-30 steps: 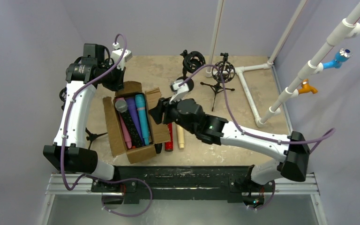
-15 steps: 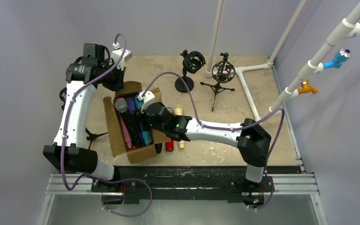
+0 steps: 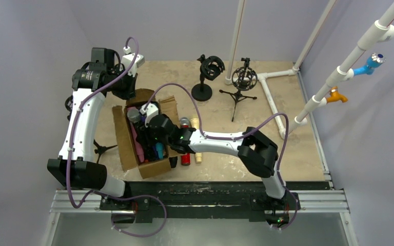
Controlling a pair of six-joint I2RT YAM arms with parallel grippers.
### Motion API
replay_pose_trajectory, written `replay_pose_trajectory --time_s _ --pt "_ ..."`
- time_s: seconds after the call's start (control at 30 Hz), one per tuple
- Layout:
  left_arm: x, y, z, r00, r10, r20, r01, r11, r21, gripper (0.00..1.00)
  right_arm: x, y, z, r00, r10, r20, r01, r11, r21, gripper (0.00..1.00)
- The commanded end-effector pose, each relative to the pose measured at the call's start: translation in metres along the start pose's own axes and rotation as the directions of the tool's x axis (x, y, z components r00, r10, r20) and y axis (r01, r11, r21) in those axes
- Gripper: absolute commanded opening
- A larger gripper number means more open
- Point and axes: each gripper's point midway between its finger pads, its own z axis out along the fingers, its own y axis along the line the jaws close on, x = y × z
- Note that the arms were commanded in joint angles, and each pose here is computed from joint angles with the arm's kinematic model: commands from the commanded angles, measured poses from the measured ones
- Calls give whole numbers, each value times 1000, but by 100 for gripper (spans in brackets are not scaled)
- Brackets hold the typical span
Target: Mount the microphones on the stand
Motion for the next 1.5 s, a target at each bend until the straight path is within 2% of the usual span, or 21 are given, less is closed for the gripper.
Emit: replay_pose_trajectory --time_s 0.0,0.2,0.3,0.37,0.57,0.73,0.97,1.2,1.47 --pt "-36 -1 -29 987 39 156 -34 999 -38 0 -29 20 -2 998 11 64 -8 999 -50 52" --pt "-35 1 -29 987 48 154 -41 998 -50 0 -62 26 -34 989 33 142 -24 998 -63 18" --pt "-35 4 -28 987 55 150 -46 997 -61 0 -77 30 -55 983 47 176 -34 996 -79 6" --pt "-35 5 -28 987 59 150 -49 997 -67 0 -85 32 -69 979 58 195 -42 996 -85 3" --pt "-34 7 -29 987 69 147 -57 995 -78 0 -97 18 -117 970 102 223 -94 994 -46 0" --pt "-35 7 -30 986 69 151 -58 995 -79 0 -83 -39 -148 973 113 203 -138 984 113 0" --pt "-35 7 -31 986 71 151 -59 995 -80 0 -21 -138 -180 971 193 142 -229 919 322 0" --pt "-34 6 -32 986 70 149 -59 995 -80 0 45 -191 -180 967 244 73 -250 855 454 0" --pt "-36 6 -35 986 69 153 -57 995 -80 0 81 -222 -151 936 345 69 -334 809 484 0"
